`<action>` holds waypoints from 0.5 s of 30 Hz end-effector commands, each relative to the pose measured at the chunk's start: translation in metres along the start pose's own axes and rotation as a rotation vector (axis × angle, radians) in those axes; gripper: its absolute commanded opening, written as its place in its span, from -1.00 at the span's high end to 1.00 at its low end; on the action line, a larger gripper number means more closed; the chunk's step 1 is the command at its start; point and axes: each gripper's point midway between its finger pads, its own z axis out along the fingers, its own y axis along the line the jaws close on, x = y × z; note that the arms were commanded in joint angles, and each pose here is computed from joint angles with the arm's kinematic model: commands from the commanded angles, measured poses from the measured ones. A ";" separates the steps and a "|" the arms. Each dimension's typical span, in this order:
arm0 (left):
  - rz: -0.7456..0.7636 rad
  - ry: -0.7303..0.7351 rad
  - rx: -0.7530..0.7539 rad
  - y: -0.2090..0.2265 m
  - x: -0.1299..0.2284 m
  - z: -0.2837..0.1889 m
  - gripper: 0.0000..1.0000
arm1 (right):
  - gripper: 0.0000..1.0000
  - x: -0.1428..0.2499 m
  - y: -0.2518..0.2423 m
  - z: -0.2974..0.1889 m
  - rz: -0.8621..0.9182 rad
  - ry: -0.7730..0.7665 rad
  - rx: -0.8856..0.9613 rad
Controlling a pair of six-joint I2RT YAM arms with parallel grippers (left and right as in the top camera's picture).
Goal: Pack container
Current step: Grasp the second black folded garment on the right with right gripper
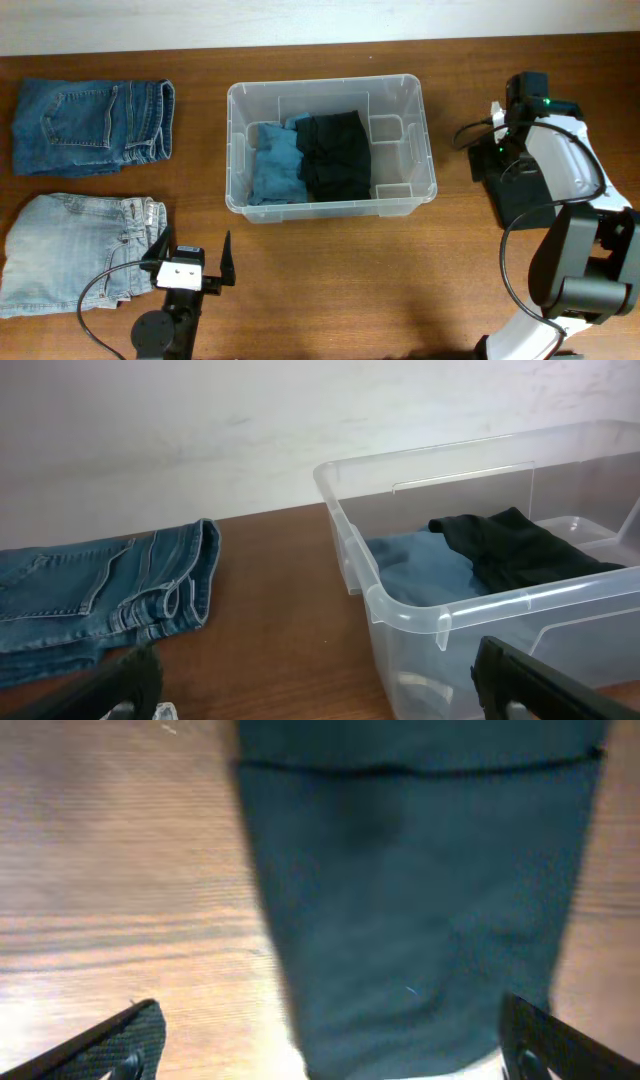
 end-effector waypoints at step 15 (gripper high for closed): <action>0.016 0.001 0.002 0.000 0.001 0.000 -0.99 | -0.97 0.016 -0.006 0.032 -0.076 0.140 0.153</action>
